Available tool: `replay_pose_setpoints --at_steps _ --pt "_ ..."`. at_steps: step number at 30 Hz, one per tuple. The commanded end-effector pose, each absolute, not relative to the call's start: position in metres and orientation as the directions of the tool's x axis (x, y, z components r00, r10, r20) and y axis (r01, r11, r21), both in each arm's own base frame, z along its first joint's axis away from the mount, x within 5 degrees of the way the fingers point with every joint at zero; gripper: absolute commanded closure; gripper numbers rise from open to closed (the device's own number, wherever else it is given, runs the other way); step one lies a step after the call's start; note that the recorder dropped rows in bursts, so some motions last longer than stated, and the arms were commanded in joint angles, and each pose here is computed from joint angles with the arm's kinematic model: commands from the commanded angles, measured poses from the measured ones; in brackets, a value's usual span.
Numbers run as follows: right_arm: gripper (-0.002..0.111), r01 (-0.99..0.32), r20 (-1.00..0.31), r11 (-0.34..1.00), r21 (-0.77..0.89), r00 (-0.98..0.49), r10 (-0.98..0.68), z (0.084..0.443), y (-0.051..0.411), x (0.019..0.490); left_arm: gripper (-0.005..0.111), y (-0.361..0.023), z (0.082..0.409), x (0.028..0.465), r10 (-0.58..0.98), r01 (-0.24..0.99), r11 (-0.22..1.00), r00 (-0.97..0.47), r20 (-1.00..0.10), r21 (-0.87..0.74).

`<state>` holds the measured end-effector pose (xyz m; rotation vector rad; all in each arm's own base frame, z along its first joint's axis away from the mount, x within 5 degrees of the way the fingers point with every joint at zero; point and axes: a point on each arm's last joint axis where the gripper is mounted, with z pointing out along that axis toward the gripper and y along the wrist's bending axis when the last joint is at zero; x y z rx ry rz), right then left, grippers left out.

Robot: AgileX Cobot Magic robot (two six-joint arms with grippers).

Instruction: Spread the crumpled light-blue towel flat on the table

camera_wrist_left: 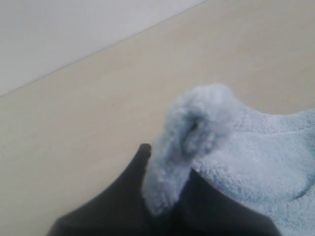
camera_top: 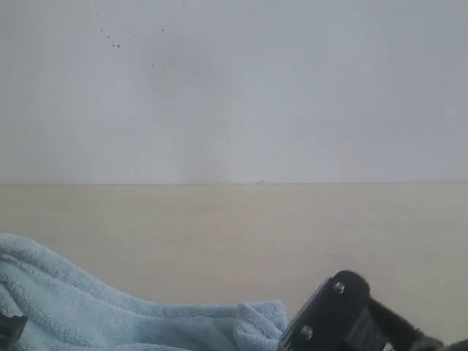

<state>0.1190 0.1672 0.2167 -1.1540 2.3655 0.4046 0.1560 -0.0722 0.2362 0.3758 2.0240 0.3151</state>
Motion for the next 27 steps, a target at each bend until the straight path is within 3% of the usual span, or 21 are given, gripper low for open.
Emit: replay_pose_setpoints --at_steps 1,8,18,22,27 --pt "0.092 -0.694 -0.529 0.703 -0.152 -0.544 -0.651 0.215 0.139 0.154 0.102 -0.073 0.235 0.156 0.400 0.142 0.915 -0.444 -0.802 0.378" --pt "0.092 -0.576 -0.536 0.796 -0.185 -0.620 -0.573 0.195 0.110 0.201 0.102 -0.075 0.234 0.156 0.400 0.165 0.916 -0.440 -0.804 0.365" --pt "0.092 -0.582 -0.422 0.795 -0.169 -0.686 -0.592 0.161 0.123 0.243 0.102 -0.076 0.234 0.156 0.400 0.169 0.916 -0.439 -0.805 0.363" --pt "0.092 -0.592 -0.351 0.796 -0.128 -0.723 -0.595 0.148 0.125 0.243 0.102 -0.076 0.234 0.156 0.400 0.169 0.916 -0.439 -0.805 0.363" --pt "0.092 -0.658 -0.235 0.753 0.037 -0.738 -0.633 0.145 0.132 0.224 0.102 -0.076 0.234 0.156 0.400 0.174 0.916 -0.438 -0.805 0.361"
